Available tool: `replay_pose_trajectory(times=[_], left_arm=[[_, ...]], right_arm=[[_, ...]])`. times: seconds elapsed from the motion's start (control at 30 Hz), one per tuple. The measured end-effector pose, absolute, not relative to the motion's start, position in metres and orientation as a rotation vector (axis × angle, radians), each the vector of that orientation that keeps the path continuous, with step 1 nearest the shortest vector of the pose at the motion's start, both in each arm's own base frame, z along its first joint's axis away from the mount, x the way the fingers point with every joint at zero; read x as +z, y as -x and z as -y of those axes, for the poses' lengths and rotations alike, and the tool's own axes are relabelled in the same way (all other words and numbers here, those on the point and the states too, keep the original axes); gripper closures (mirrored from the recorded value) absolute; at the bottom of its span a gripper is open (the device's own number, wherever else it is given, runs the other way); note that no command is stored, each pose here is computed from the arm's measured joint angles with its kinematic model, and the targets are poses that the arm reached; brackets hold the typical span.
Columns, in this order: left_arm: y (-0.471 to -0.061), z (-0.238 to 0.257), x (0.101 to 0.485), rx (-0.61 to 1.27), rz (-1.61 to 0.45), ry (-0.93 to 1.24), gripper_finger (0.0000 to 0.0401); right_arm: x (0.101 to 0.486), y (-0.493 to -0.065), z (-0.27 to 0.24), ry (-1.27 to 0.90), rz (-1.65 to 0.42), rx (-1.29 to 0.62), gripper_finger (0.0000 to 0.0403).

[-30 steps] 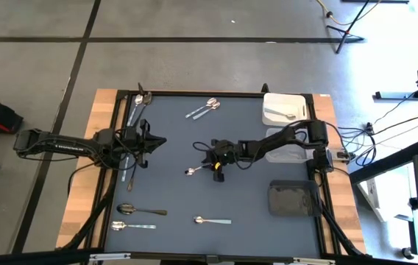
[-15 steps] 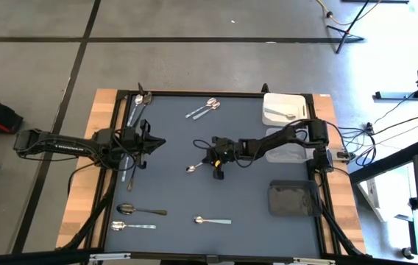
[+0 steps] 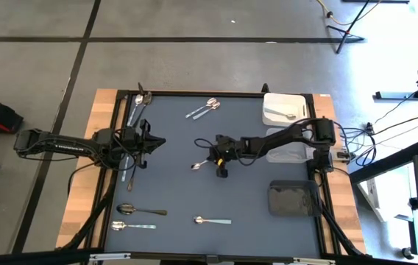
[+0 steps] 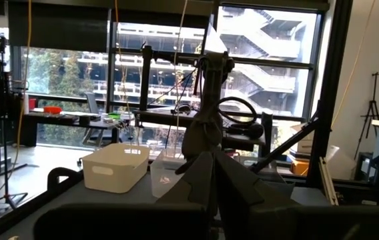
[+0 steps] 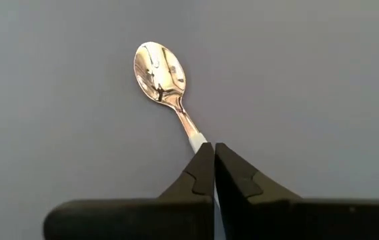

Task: Sort silverware by color (type)
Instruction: Put the light blue spoon into the white bin

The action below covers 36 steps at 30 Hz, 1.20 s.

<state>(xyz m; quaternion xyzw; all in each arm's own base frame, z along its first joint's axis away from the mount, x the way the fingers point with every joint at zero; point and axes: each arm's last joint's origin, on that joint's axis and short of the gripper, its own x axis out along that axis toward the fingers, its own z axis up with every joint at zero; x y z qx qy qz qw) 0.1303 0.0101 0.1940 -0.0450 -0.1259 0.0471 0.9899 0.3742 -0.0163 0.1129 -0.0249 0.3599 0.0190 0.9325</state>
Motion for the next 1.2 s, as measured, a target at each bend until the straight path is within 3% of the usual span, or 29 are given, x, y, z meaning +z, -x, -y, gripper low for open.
replay_pose_trajectory(times=[0.5,0.8,1.2], left_arm=[[-0.13,-0.01,0.194,0.094,0.252,0.088,0.039],[-0.136,-0.01,0.19,0.096,0.205,0.09,0.039],[-0.146,-0.011,0.191,0.101,0.194,0.069,0.039]], right_arm=[[0.148,-0.333,0.018,0.113,-0.676,-0.063,0.0402],[0.195,-0.291,0.021,0.148,-0.58,-0.139,0.0402],[0.241,-0.223,0.06,0.129,-0.63,-0.306,0.0402]])
